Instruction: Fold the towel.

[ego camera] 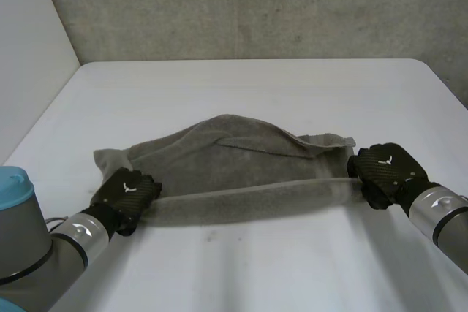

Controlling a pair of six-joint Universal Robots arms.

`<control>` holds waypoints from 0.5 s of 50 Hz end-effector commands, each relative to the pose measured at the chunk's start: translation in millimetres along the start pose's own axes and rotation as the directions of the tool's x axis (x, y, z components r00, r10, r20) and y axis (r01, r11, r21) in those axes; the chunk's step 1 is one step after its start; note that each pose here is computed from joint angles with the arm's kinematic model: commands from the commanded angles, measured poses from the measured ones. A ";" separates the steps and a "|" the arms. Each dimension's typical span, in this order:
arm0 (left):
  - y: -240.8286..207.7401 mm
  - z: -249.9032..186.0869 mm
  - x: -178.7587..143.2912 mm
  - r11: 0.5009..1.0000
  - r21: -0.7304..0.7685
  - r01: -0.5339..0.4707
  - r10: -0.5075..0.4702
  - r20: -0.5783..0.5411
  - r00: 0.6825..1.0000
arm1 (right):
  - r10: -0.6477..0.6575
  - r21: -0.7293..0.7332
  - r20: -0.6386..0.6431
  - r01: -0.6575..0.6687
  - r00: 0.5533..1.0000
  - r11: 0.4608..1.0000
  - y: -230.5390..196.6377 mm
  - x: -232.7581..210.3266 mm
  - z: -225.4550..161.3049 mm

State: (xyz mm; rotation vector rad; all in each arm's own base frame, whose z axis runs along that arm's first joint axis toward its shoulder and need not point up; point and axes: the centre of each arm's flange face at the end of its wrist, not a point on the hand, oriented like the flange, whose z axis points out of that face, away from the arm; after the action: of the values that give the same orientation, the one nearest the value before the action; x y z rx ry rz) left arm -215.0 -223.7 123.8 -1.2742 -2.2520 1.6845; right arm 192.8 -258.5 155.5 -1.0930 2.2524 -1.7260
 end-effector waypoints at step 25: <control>-235.3 11.5 -180.1 0.613 0.782 0.113 -0.567 0.336 0.752 | 0.025 0.713 -0.380 0.276 0.925 0.644 -236.0 58.2 29.5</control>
State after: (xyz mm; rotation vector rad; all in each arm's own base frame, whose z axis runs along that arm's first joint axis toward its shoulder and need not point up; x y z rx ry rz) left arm -247.6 -361.2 374.3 -0.3370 -1.4900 2.5591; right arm 275.4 -341.2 379.5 -0.7942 1.2611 -2.7560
